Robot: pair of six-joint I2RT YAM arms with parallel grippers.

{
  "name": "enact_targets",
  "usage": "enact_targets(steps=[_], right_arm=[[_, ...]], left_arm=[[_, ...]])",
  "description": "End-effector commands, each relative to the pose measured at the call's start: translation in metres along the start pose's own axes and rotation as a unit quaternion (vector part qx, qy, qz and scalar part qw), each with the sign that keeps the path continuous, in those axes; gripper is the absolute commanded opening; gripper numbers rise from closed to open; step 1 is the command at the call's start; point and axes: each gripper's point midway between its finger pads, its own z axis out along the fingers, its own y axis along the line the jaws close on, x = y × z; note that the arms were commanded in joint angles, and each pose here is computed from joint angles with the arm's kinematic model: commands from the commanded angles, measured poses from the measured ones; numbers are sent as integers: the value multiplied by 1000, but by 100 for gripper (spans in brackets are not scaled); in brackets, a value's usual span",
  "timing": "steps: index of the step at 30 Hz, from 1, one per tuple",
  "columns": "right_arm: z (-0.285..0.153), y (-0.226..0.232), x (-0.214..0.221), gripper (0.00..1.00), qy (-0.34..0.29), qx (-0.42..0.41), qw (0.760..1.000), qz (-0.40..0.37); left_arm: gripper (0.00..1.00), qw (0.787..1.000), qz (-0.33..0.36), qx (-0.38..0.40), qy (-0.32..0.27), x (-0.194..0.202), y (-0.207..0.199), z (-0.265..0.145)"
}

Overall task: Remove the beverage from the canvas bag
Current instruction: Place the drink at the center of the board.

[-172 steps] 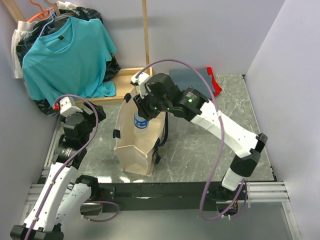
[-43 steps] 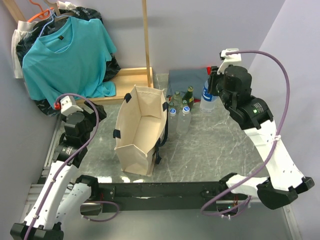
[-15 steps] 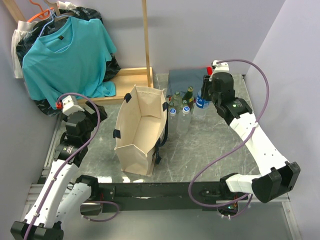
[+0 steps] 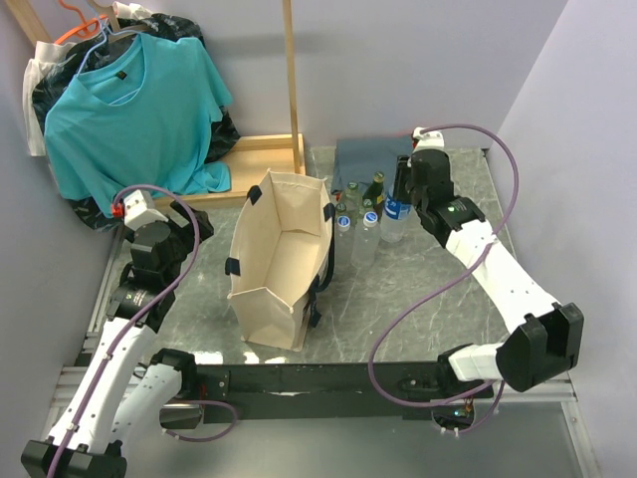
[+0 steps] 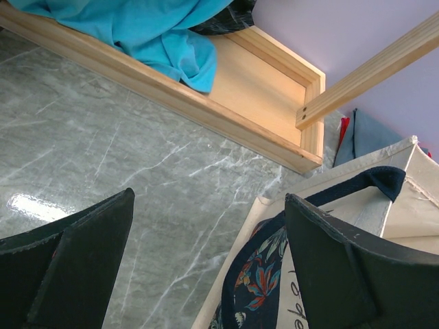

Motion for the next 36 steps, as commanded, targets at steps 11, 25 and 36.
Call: enact_targets(steps=[11,25,36], right_arm=[[10,7,-53,0,-110,-7,994,29],[29,18,-36,0,-101,-30,994,18],[41,34,-25,0,-79,-68,995,11]], left_arm=[[96,1000,1,2,-12,-6,-3,4],[96,1000,-7,-1,-18,-11,-5,4],[96,1000,-10,2,-10,-8,-7,7]])
